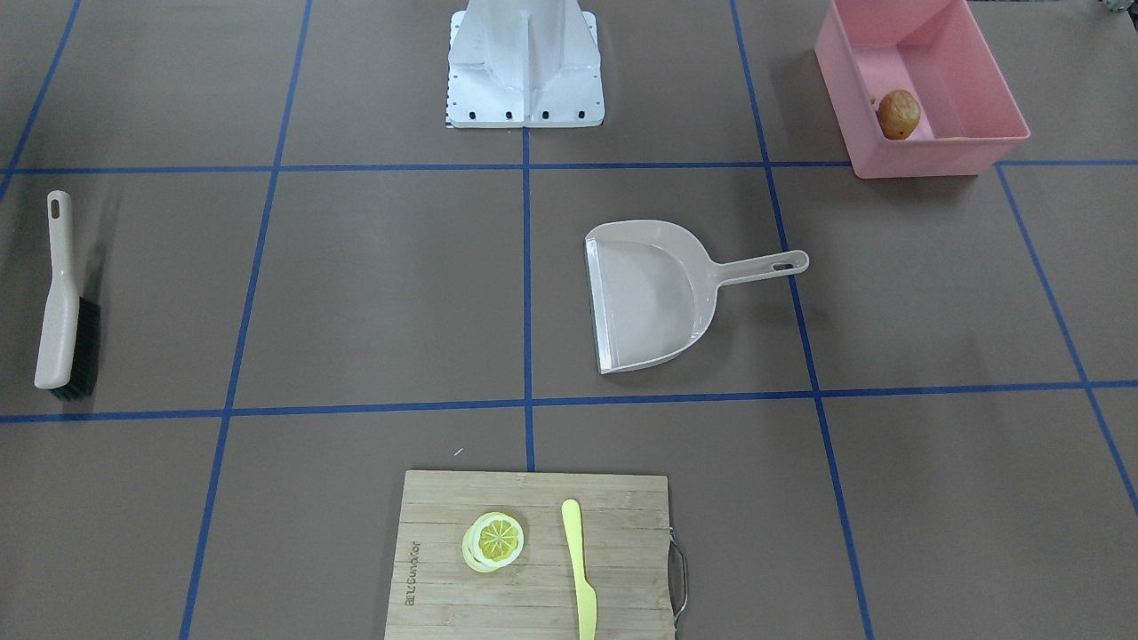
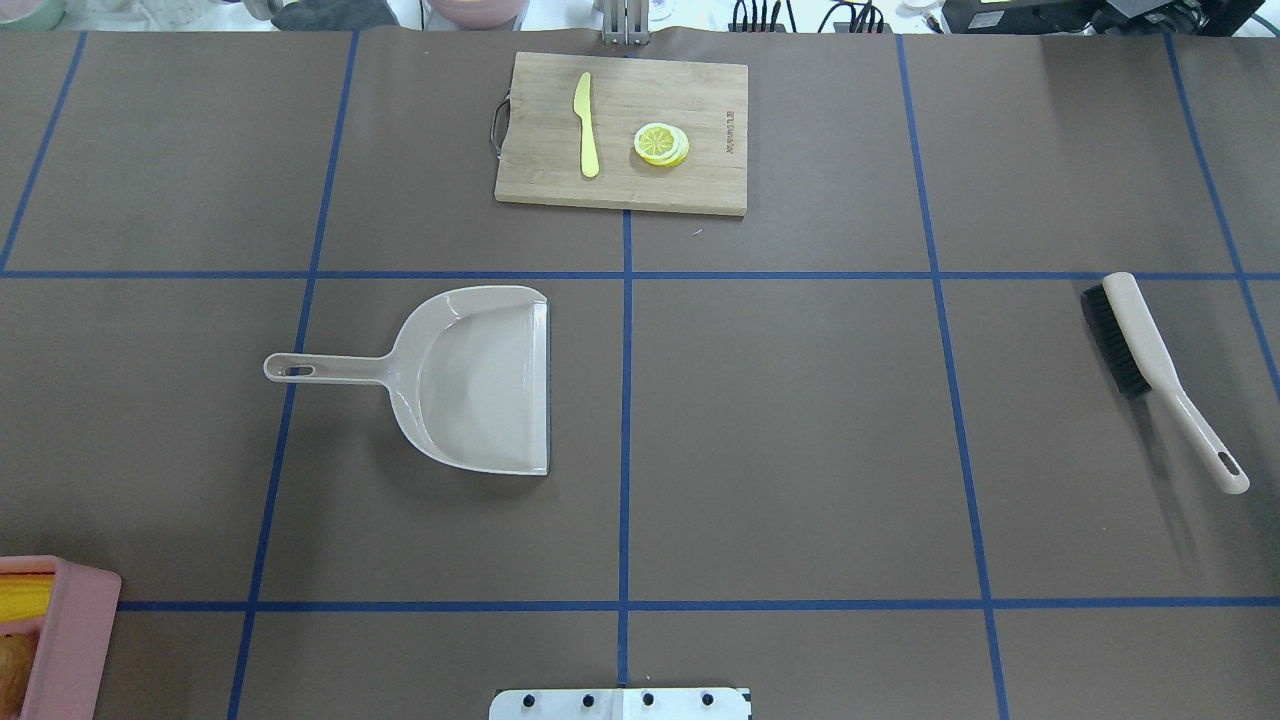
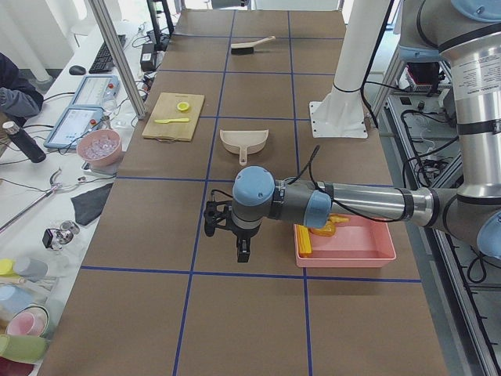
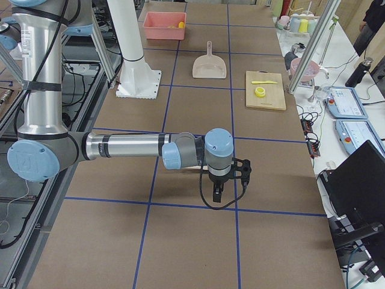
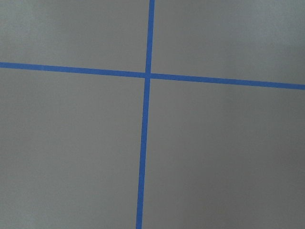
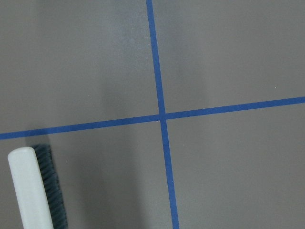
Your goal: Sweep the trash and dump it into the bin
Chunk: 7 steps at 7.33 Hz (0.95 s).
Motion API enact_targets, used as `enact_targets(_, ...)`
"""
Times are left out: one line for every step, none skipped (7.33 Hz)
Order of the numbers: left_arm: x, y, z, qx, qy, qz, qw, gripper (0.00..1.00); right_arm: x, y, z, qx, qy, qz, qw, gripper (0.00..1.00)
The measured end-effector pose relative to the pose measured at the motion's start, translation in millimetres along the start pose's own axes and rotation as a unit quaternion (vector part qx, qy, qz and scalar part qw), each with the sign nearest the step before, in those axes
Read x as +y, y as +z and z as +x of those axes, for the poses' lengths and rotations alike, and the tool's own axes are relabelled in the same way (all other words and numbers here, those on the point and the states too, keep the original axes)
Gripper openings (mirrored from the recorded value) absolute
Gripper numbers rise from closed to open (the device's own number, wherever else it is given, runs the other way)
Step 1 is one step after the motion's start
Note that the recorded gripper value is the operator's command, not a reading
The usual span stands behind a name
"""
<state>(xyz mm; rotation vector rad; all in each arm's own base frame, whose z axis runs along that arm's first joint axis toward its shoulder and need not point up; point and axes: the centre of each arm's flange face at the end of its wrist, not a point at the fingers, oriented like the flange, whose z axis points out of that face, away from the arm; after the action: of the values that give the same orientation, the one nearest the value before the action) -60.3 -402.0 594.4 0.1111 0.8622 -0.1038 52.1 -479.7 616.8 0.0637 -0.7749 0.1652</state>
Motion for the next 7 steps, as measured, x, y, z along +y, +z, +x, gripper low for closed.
enact_targets(-2.1, 2.6, -2.6, -0.005, 0.001, -0.001, 1.0, 0.98, 0.1, 0.1, 0.2, 0.0, 0.0, 0.0, 1.0, 1.0)
enact_targets(-5.1, 4.4, -4.3, -0.011, 0.002, -0.001, 0.9999, 0.98, 0.0, 0.0, 0.1, 0.0, -0.001, 0.001, 1.0, 1.0)
enact_targets(-7.3, 6.6, -6.2, -0.015, 0.002, -0.002, 0.9999, 0.98, -0.1, -0.3, -0.2, 0.0, -0.001, 0.001, 1.0, 1.0)
enact_targets(-9.8, 10.5, -10.2, -0.017, 0.0, -0.005, 0.9998, 0.98, 0.0, -0.3, -0.2, 0.0, -0.001, 0.001, 1.0, 1.0)
enact_targets(-13.1, 14.2, -13.7, -0.018, -0.003, -0.007, 0.9998, 0.98, 0.0, -0.4, -0.3, 0.0, -0.002, 0.001, 1.0, 1.0)
enact_targets(-14.9, 15.9, -15.2, -0.019, -0.004, -0.009, 0.9998, 0.98, 0.1, -0.4, -0.4, 0.0, -0.002, 0.001, 1.0, 1.0)
enact_targets(-15.6, 16.6, -15.8, -0.019, -0.004, -0.009, 0.9998, 0.98, 0.1, -0.2, -0.1, 0.0, -0.002, 0.001, 1.0, 1.0)
